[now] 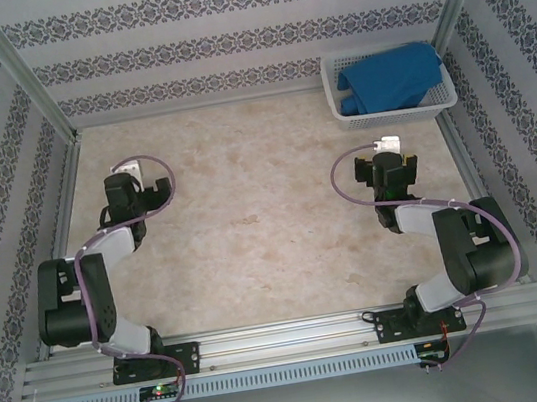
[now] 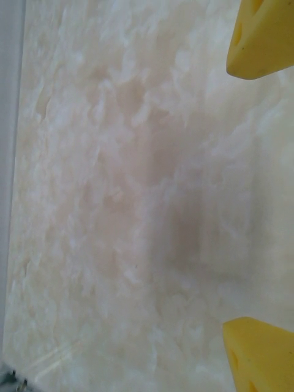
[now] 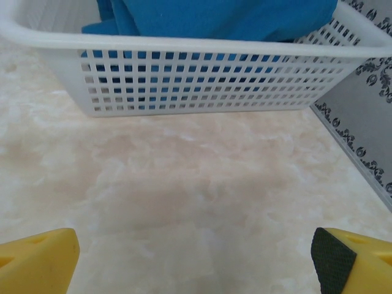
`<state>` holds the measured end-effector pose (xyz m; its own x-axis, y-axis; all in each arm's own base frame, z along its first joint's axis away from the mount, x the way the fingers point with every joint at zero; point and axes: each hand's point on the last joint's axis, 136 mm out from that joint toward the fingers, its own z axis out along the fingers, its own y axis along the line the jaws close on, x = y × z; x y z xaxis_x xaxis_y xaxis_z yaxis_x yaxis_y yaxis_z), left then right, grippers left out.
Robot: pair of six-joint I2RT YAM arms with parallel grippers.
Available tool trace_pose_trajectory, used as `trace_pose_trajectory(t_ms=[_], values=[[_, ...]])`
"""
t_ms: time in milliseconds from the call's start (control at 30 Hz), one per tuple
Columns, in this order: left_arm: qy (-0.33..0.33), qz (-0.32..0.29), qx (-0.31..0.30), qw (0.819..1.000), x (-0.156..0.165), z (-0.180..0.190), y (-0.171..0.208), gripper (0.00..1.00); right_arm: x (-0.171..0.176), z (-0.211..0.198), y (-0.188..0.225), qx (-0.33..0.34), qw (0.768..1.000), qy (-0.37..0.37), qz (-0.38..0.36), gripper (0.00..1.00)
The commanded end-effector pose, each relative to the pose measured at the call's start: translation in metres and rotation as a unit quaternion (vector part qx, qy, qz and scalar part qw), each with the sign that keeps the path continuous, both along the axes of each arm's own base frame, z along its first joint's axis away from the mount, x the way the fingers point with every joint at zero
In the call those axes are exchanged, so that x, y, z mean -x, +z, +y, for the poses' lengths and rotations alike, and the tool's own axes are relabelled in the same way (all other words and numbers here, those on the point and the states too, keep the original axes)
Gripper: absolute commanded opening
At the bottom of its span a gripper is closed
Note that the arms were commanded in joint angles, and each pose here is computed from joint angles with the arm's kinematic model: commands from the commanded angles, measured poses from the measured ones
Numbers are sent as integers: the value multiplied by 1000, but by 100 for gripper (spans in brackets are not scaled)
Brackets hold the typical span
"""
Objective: Roll up the long pants
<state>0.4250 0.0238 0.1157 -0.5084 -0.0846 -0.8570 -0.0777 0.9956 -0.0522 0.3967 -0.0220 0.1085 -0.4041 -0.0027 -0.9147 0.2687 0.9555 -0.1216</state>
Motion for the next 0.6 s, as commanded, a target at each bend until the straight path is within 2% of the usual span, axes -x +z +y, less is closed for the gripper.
trace_pose_trajectory(t_ms=[0, 33, 133, 233, 367, 467, 500, 567], values=[[-21, -30, -6, 999, 17, -9, 4, 100, -3, -2, 8, 7, 1000, -8, -20, 98], [11, -38, 3, 999, 22, 4, -3, 100, -3, -2, 9, 7, 1000, -8, -20, 98], [-7, -29, 26, 999, 20, 2, -16, 100, -3, -2, 7, 4, 1000, -7, -16, 98], [-13, -22, 6, 1000, 16, -4, -24, 100, -4, -3, 7, 1, 1000, -6, -16, 98], [-17, -42, -29, 999, 19, -13, -28, 100, -1, -2, 9, -6, 1000, 3, -28, 98], [-36, -98, -36, 994, 27, -21, -28, 100, -1, -3, 8, -8, 1000, 1, -28, 98], [-46, -72, -33, 996, 32, -25, -33, 100, 0, -3, 8, -8, 1000, 0, -28, 98], [-38, -80, -35, 995, 26, -22, -32, 100, 0, -3, 8, -7, 1000, -1, -30, 98]])
